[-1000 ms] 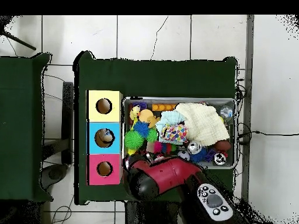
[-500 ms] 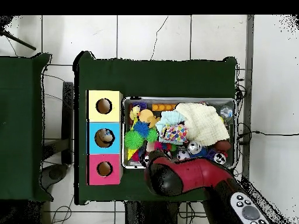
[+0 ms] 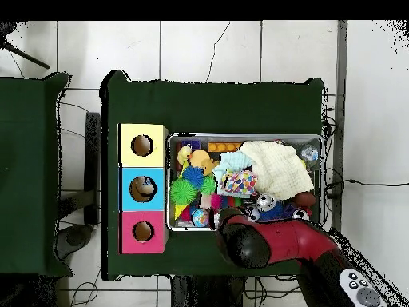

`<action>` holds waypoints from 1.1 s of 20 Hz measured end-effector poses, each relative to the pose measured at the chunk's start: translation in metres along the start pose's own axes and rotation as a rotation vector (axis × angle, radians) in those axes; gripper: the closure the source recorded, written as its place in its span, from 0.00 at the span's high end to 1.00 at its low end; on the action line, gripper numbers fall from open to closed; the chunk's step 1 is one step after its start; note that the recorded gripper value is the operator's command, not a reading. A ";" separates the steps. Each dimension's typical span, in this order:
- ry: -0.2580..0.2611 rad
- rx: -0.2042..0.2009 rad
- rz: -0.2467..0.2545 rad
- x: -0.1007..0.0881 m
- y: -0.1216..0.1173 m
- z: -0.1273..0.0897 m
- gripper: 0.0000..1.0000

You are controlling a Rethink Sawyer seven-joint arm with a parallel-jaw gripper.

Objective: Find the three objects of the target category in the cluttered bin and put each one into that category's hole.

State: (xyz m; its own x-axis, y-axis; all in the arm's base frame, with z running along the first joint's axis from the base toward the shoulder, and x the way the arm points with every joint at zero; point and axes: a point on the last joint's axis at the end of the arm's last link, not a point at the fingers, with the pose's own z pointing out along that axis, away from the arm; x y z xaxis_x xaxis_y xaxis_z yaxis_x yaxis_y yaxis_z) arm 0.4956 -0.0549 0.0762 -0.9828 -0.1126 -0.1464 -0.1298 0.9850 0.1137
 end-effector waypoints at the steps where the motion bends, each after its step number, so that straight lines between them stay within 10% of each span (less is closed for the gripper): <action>1: 0.002 -0.007 0.009 0.001 -0.003 0.003 1.00; 22: 0.071 -0.070 0.030 -0.015 -0.045 0.021 1.00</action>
State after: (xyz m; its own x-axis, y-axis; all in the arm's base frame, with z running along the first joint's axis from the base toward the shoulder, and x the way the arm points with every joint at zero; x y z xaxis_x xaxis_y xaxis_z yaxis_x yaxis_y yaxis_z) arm 0.5189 -0.0949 0.0530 -0.9929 -0.0941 -0.0724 -0.1061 0.9769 0.1854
